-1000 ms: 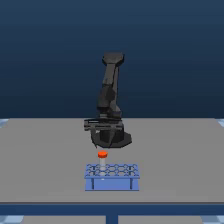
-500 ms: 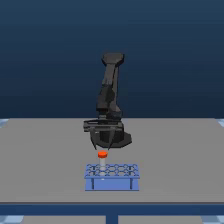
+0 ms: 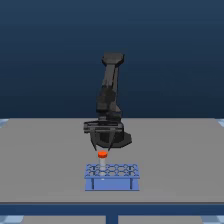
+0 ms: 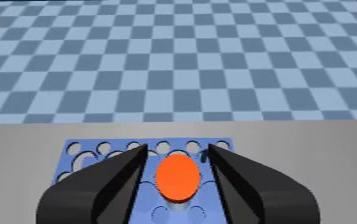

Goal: Pick up the centrifuge tube on the rack

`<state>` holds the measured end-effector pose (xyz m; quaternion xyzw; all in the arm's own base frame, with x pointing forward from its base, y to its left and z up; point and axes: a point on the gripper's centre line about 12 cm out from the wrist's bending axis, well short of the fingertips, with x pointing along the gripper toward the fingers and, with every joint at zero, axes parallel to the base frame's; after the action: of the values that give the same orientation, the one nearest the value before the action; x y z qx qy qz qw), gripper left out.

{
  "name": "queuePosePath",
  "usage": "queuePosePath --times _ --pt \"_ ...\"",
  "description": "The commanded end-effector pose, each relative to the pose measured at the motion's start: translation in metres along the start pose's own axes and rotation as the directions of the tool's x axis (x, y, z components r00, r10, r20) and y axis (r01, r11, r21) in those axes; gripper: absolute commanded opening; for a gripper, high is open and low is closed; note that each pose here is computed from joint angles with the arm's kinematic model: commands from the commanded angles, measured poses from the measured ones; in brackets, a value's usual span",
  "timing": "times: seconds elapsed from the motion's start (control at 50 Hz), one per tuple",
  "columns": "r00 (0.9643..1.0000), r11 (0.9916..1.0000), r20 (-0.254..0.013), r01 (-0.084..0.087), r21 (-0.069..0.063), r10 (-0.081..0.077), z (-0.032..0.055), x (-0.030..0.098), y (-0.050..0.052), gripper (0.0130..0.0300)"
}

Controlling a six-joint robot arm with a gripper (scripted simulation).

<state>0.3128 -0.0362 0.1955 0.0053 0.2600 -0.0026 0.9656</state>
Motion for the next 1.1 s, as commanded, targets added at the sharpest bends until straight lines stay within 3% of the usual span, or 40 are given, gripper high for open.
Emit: queuePosePath --times 0.02,0.66,1.1 --pt "1.0 0.99993 0.002 -0.002 -0.012 0.002 -0.0019 0.001 0.0 0.03" --pt "1.0 0.99993 0.002 -0.002 -0.012 0.002 -0.0218 0.013 0.0 0.03" --pt "1.0 0.99993 0.002 -0.002 -0.012 0.002 -0.0274 0.016 0.0 0.03"
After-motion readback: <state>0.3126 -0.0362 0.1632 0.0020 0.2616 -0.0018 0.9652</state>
